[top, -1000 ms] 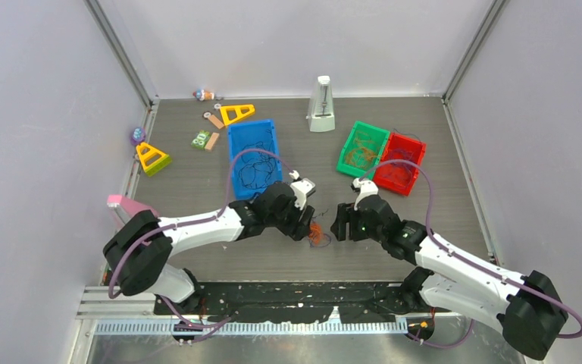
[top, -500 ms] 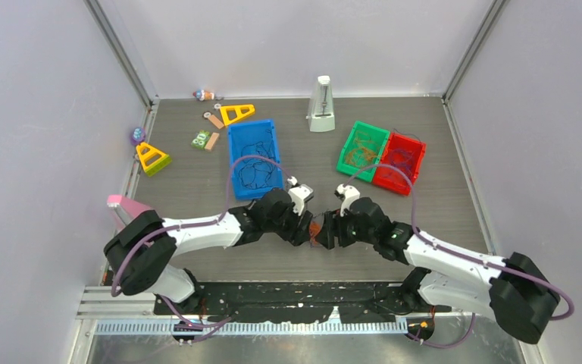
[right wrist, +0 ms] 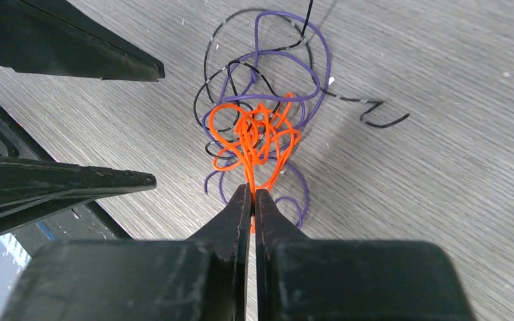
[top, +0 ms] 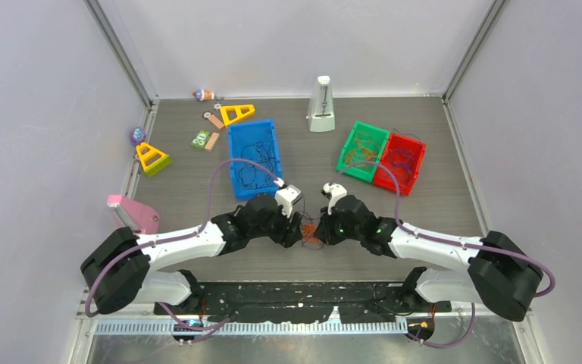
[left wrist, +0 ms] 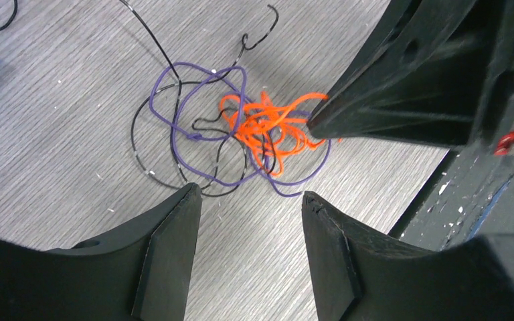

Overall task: Untangle the cables
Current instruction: Untie the cable.

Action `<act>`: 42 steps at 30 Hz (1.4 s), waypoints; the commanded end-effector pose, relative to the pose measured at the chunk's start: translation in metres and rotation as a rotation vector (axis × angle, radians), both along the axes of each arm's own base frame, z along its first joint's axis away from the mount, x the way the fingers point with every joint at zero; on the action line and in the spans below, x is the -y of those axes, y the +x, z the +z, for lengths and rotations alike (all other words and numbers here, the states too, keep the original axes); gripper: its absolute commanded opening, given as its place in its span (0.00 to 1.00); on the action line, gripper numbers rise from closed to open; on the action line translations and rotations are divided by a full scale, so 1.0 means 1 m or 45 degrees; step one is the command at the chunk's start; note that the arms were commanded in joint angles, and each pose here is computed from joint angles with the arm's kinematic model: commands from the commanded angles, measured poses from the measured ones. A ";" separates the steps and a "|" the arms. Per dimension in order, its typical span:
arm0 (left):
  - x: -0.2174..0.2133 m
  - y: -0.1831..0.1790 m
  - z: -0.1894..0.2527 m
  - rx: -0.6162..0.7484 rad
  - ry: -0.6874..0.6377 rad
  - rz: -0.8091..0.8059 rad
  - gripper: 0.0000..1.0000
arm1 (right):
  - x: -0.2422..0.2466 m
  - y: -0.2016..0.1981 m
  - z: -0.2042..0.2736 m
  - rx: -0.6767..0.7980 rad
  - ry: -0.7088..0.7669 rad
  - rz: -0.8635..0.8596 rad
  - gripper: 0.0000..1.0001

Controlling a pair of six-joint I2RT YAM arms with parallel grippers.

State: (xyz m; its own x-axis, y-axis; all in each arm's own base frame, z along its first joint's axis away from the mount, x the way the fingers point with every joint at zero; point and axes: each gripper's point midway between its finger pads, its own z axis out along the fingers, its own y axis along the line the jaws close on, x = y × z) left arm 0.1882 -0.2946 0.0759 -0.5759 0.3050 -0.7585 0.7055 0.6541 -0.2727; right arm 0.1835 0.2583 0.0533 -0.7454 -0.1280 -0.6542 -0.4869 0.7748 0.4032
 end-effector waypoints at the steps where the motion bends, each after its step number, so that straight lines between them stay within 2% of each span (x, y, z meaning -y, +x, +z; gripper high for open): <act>1: 0.000 0.009 0.016 0.119 -0.051 -0.011 0.58 | -0.001 0.014 0.043 0.108 0.068 -0.065 0.05; 3: -0.001 0.009 0.022 0.156 -0.066 -0.019 0.58 | 0.004 0.012 0.052 0.105 0.068 -0.075 0.05; 8: -0.006 0.012 0.058 0.353 -0.240 -0.009 0.62 | 0.014 0.011 0.089 0.144 0.121 -0.086 0.05; 13: -0.003 0.017 0.060 0.391 -0.179 -0.053 0.63 | 0.014 0.011 0.110 0.145 0.160 -0.057 0.05; 16: 0.003 0.020 0.061 0.413 -0.171 -0.092 0.68 | 0.007 0.009 0.124 0.130 0.216 -0.019 0.05; 22: 0.008 0.033 0.065 0.561 -0.137 -0.132 0.78 | 0.003 0.003 0.144 0.119 0.258 0.037 0.05; 26: 0.023 0.033 0.065 0.607 -0.132 -0.241 0.82 | -0.002 -0.004 0.157 0.099 0.301 0.085 0.05; 31: 0.040 0.039 0.070 0.618 -0.180 -0.273 0.85 | -0.007 -0.013 0.174 0.082 0.363 0.137 0.05; 32: 0.044 0.039 0.073 0.618 -0.200 -0.277 0.84 | -0.008 -0.016 0.176 0.075 0.372 0.153 0.05; 33: 0.047 0.041 0.076 0.619 -0.210 -0.281 0.75 | -0.007 -0.017 0.178 0.076 0.376 0.156 0.06; 35: 0.051 0.047 0.075 0.605 -0.195 -0.258 0.34 | -0.002 -0.016 0.179 0.092 0.357 0.133 0.05; 36: 0.049 0.052 0.073 0.595 -0.175 -0.220 0.07 | 0.000 -0.014 0.179 0.102 0.348 0.116 0.05; 37: 0.046 0.057 0.071 0.594 -0.156 -0.180 0.00 | 0.008 -0.009 0.179 0.125 0.322 0.070 0.05; 40: 0.028 0.067 0.071 0.609 -0.161 -0.028 0.00 | 0.032 0.006 0.176 0.177 0.232 -0.088 0.05; 42: 0.011 0.072 0.070 0.604 -0.157 0.052 0.00 | 0.066 0.023 0.167 0.218 0.096 -0.307 0.05</act>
State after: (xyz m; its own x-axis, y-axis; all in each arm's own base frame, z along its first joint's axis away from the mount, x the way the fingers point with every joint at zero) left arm 0.2365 -0.3275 0.1217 -0.1816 0.2964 -0.9376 0.8419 0.5395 0.0075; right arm 0.1776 0.2397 0.2084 -0.6980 0.0000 -0.7160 -0.5223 0.6841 0.5091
